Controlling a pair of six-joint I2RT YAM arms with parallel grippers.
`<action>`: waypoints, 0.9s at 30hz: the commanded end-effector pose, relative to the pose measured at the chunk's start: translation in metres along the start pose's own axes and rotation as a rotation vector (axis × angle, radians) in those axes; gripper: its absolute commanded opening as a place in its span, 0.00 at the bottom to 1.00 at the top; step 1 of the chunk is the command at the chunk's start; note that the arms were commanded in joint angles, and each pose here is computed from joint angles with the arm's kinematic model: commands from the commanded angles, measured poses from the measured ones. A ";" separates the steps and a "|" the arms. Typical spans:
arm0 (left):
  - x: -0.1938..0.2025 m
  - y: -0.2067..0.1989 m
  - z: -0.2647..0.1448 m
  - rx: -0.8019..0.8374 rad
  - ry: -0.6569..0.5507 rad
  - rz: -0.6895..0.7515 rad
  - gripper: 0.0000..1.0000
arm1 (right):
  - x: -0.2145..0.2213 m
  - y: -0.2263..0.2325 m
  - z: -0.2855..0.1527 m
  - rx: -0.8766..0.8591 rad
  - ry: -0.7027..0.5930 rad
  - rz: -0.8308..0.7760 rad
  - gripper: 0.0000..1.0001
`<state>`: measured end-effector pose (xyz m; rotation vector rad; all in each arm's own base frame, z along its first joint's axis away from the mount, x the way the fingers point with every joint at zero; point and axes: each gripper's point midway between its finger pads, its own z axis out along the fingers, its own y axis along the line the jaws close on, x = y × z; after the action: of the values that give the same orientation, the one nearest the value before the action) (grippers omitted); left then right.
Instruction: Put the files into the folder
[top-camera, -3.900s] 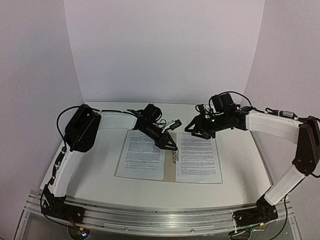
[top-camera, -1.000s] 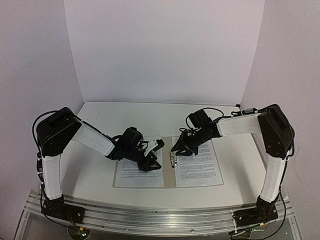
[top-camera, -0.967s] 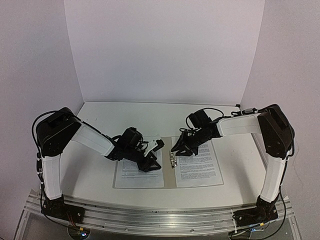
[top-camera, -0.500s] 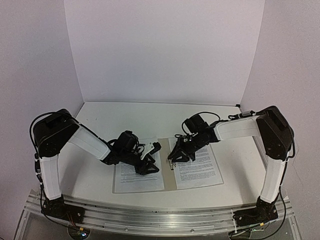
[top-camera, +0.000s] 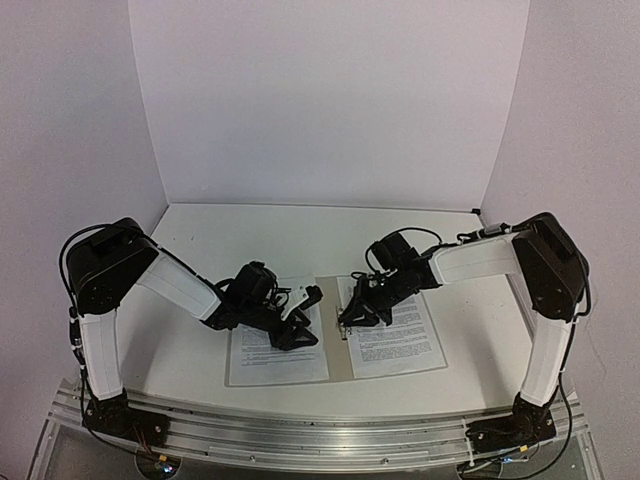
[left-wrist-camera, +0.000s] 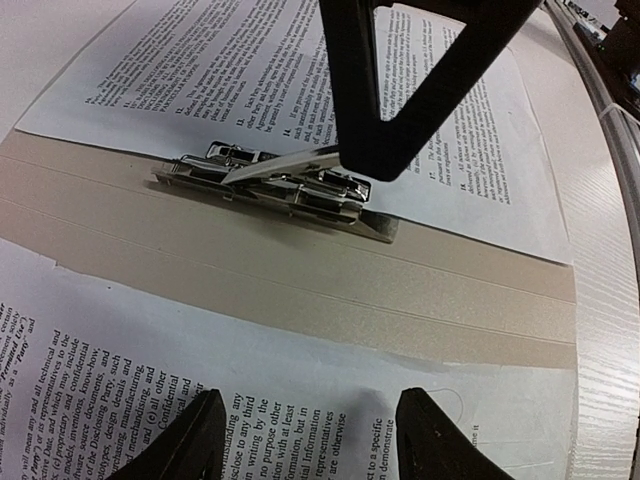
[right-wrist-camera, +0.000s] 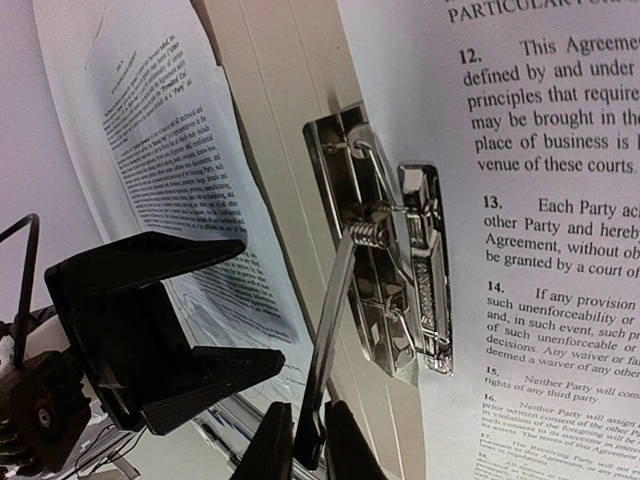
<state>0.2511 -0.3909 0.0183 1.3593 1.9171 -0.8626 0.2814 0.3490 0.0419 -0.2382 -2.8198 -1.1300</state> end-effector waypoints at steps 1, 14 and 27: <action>0.063 -0.011 -0.001 0.019 0.190 -0.099 0.58 | 0.008 -0.023 -0.005 0.059 -0.019 0.018 0.09; 0.066 -0.006 -0.001 0.015 0.193 -0.115 0.58 | 0.013 -0.044 -0.002 0.112 -0.020 -0.003 0.22; 0.066 -0.004 -0.003 0.017 0.179 -0.106 0.58 | -0.007 0.039 -0.038 -0.026 -0.090 -0.163 0.33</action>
<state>0.2474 -0.3905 0.0183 1.3684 1.9086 -0.8923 0.2838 0.3410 0.0520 -0.1493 -2.9090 -1.1189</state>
